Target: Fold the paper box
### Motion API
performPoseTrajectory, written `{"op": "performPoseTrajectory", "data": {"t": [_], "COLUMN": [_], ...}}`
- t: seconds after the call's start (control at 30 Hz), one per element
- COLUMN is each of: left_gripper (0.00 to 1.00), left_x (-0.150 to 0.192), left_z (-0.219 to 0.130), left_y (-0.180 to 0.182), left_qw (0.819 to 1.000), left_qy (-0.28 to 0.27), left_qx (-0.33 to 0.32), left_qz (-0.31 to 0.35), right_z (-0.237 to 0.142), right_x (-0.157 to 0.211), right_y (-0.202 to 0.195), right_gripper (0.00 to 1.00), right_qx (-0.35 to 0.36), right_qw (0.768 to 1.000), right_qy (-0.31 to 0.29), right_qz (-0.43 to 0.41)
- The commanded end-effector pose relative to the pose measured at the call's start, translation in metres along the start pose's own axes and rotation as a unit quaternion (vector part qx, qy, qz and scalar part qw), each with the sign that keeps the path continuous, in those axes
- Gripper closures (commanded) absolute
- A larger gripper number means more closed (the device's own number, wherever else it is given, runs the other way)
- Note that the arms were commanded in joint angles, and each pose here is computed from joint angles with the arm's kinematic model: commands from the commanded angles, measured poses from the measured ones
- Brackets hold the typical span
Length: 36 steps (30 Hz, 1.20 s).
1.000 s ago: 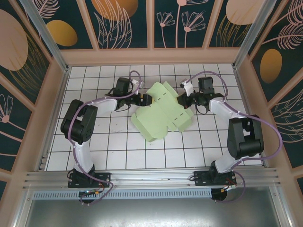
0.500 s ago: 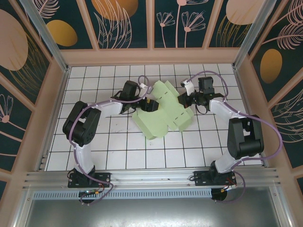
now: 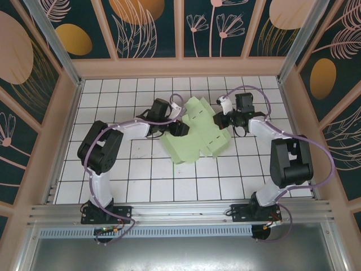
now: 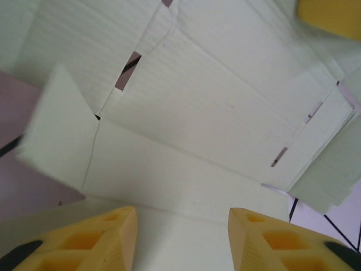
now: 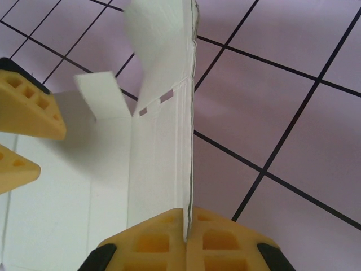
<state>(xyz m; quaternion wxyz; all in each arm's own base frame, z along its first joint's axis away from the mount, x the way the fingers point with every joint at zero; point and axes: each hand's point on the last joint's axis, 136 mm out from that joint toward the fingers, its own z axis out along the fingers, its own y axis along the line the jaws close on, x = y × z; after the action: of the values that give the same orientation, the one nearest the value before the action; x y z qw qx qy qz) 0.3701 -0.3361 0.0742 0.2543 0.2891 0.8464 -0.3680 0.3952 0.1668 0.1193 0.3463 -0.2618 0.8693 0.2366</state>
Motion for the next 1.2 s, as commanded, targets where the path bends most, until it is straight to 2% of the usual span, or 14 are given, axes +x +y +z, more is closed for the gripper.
{"op": "performPoseTrajectory", "data": {"t": [0.0, 0.17, 0.3, 0.5, 0.63, 0.8, 0.93, 1.0, 1.03, 1.07, 1.17], "left_gripper": [0.53, 0.57, 0.52, 0.39, 0.37, 0.48, 0.58, 0.66, 0.76, 0.80, 0.85], "left_x": [0.017, 0.020, -0.006, -0.042, -0.044, -0.035, -0.031, -0.032, -0.033, -0.034, -0.034], "left_z": [0.011, 0.012, -0.011, -0.063, -0.074, -0.059, -0.047, -0.044, -0.043, -0.043, -0.038], "left_y": [0.010, 0.023, 0.005, 0.012, 0.033, 0.049, 0.041, 0.034, 0.032, 0.030, 0.026], "left_qw": [0.999, 0.998, 0.998, 0.987, 0.982, 0.985, 0.991, 0.993, 0.994, 0.994, 0.995], "left_qy": [0.036, 0.036, -0.043, -0.143, -0.141, -0.091, -0.059, -0.055, -0.057, -0.058, -0.056], "left_qx": [-0.025, -0.056, -0.038, 0.013, 0.018, 0.010, 0.007, -0.006, -0.008, -0.011, -0.011], "left_qz": [0.007, 0.000, 0.001, -0.075, -0.128, -0.146, -0.122, -0.102, -0.097, -0.092, -0.085], "right_z": [0.008, 0.011, 0.006, -0.006, -0.017, -0.023, -0.023, -0.021, -0.020, -0.019, -0.017], "right_x": [0.006, 0.006, 0.003, -0.003, -0.010, -0.016, -0.017, -0.017, -0.016, -0.016, -0.015], "right_y": [-0.003, -0.002, -0.002, 0.007, 0.016, 0.025, 0.025, 0.024, 0.024, 0.023, 0.024], "right_gripper": [1.00, 1.00, 1.00, 1.00, 1.00, 1.00, 1.00, 1.00, 1.00, 1.00, 1.00], "right_qx": [0.005, 0.003, 0.009, -0.013, -0.032, -0.045, -0.047, -0.045, -0.043, -0.041, -0.044], "right_qw": [1.000, 1.000, 1.000, 0.998, 0.995, 0.991, 0.992, 0.992, 0.993, 0.993, 0.993], "right_qy": [0.008, 0.008, -0.002, -0.043, -0.076, -0.092, -0.090, -0.087, -0.085, -0.083, -0.079], "right_qz": [0.008, 0.008, -0.008, -0.038, -0.063, -0.082, -0.079, -0.077, -0.076, -0.075, -0.073]}}
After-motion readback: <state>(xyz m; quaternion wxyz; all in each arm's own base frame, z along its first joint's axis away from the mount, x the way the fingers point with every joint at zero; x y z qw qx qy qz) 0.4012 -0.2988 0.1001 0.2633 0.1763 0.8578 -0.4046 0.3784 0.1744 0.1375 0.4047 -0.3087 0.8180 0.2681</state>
